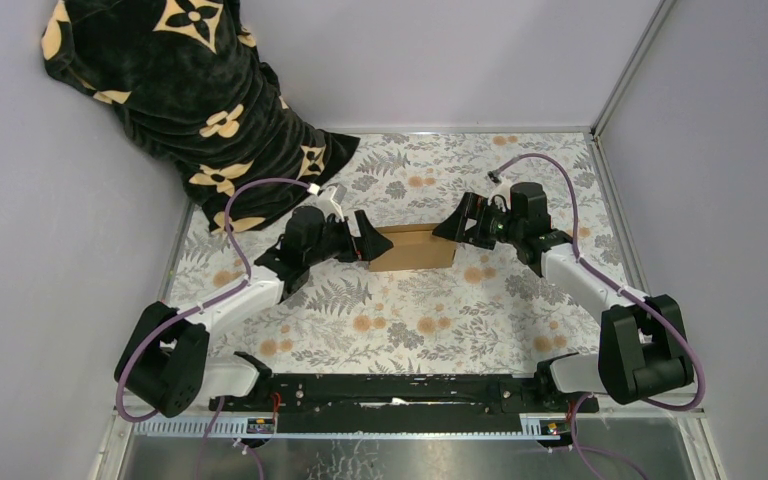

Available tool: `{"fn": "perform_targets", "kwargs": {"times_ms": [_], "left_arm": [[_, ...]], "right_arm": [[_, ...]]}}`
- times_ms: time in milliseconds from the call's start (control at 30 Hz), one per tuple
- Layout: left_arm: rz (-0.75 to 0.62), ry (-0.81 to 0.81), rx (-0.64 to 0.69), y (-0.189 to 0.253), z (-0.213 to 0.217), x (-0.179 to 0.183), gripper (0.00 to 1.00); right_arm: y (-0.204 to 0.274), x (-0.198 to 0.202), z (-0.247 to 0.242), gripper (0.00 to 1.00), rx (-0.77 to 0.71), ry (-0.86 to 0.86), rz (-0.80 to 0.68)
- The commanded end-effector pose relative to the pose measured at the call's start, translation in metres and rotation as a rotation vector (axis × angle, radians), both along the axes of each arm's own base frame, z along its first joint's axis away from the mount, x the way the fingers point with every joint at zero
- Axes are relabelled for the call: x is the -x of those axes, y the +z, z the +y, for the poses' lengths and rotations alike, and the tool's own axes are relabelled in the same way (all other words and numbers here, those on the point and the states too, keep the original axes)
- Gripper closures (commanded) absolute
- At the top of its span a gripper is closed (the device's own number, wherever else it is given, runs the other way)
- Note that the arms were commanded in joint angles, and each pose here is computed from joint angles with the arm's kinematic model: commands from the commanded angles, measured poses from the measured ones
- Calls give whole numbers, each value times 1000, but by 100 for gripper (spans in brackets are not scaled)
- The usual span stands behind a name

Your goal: Fold the paper box

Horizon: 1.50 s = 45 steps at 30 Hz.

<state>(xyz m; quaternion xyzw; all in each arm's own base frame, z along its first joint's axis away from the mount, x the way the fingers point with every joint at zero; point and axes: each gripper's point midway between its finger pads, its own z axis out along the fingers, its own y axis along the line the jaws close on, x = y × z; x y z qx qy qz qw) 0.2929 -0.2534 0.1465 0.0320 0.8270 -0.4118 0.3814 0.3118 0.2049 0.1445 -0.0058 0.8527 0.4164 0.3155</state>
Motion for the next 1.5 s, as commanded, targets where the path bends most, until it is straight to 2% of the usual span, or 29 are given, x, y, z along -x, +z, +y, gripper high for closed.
{"fn": "perform_targets", "kwargs": {"times_ms": [0, 867, 1467], "left_arm": [[-35, -46, 18, 15, -6, -1, 2], [-20, -21, -1, 7, 7, -17, 1], [-38, -13, 2, 17, 11, -14, 1]], "right_arm": [[24, 1, 13, 0, -65, 84, -49], [15, -13, 13, 0, -52, 84, -22], [32, -10, 12, 0, -56, 96, -60]]}}
